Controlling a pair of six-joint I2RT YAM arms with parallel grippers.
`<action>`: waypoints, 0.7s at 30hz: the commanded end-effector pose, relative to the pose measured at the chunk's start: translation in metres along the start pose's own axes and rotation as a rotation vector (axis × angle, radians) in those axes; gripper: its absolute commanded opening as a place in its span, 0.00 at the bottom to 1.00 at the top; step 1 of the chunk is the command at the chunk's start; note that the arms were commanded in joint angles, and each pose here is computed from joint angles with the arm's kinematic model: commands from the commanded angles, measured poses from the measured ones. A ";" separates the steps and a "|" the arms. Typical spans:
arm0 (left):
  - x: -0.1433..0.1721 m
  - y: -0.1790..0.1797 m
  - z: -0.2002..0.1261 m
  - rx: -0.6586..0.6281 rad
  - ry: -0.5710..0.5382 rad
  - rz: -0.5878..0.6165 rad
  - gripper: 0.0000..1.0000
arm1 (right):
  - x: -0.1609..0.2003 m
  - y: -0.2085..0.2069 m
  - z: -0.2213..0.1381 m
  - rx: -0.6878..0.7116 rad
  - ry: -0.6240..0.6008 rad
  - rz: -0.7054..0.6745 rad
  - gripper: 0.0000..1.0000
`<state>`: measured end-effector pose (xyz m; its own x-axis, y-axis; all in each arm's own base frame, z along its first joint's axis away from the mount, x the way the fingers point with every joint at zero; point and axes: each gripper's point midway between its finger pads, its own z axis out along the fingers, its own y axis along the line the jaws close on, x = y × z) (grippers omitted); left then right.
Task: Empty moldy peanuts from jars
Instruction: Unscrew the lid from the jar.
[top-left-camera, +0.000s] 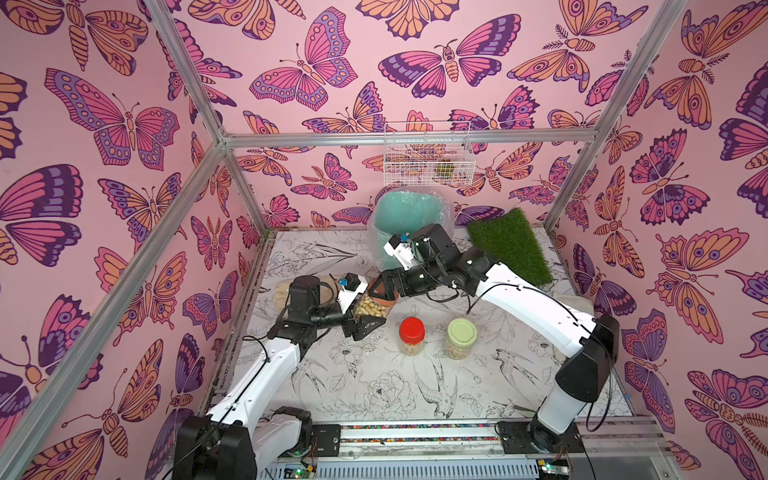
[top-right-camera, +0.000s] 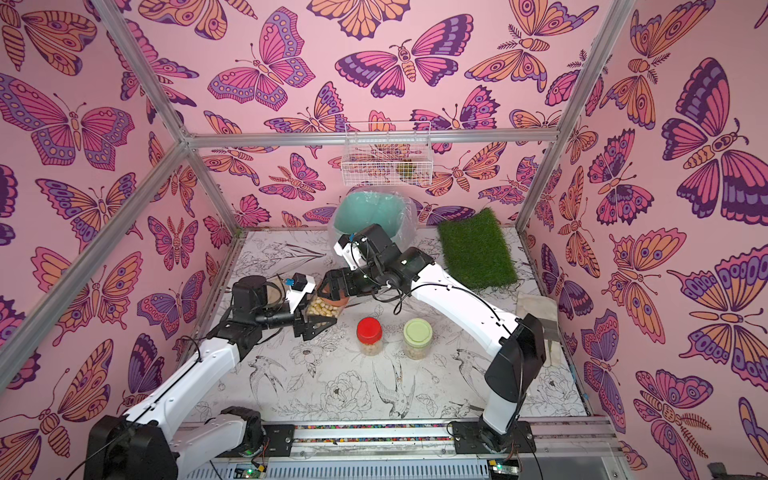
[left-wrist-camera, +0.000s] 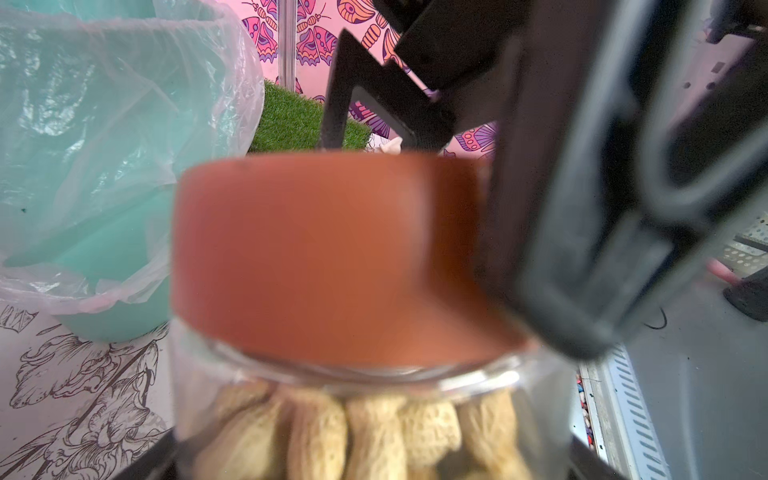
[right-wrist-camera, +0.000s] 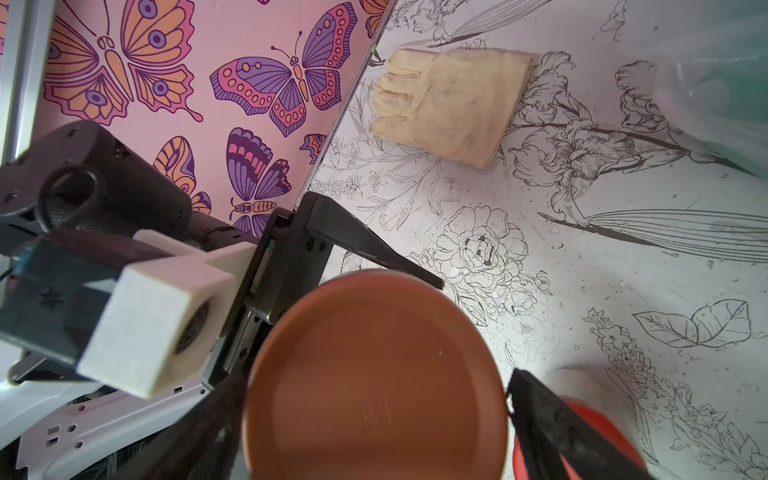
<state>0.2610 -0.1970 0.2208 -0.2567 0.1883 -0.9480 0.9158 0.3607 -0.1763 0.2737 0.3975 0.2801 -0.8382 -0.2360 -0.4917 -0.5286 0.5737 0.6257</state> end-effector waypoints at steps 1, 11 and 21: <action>-0.012 -0.004 -0.002 0.019 -0.036 0.054 0.00 | 0.000 0.001 0.003 0.012 0.014 -0.026 0.92; -0.011 -0.003 -0.002 0.017 -0.035 0.053 0.00 | 0.012 0.002 0.014 -0.034 0.088 -0.076 0.67; -0.011 -0.005 -0.002 0.030 -0.037 0.047 0.00 | 0.002 0.001 -0.003 -0.192 0.081 -0.237 0.35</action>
<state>0.2616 -0.1948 0.2146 -0.2753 0.2009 -0.9401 0.9076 0.3768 -0.1852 0.2773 0.3983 0.2769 -0.7628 -0.3512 -0.5430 -0.6459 0.4550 0.6130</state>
